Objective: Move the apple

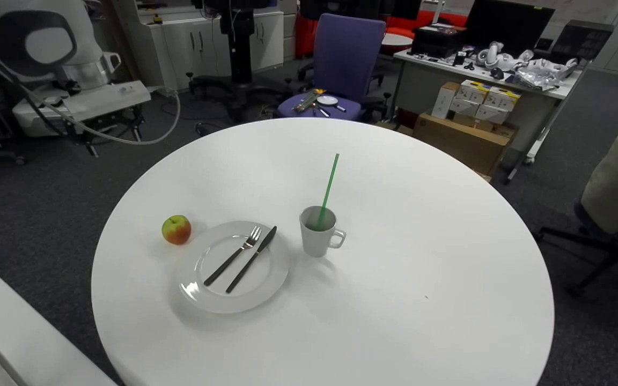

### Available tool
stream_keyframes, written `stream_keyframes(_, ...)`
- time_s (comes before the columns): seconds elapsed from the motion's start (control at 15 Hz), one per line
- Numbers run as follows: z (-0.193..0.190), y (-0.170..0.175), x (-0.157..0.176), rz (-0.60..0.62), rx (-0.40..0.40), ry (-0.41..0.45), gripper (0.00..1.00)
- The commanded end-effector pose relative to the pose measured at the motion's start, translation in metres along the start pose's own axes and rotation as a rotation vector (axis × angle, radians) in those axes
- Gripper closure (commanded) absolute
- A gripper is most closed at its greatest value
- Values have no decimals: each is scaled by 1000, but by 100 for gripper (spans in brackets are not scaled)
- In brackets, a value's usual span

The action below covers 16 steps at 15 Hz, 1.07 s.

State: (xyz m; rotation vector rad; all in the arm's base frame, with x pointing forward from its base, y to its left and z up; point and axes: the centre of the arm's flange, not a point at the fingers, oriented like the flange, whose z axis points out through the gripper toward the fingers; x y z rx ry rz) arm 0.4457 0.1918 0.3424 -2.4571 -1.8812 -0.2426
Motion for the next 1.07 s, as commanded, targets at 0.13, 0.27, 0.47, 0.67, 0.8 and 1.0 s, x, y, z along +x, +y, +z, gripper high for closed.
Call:
stream_keyframes(0.13,-73,-25,-38,280,-76,132,0)
stream_keyframes(0.27,-78,-26,-53,389,-111,137,0)
stream_keyframes(0.47,-77,-32,-72,555,-144,141,0)
stream_keyframes(0.67,-72,-40,-87,723,-162,150,0)
stream_keyframes(0.8,-65,-25,-80,678,-116,133,0)
stream_keyframes(1.0,-65,-29,-83,707,-119,136,0)
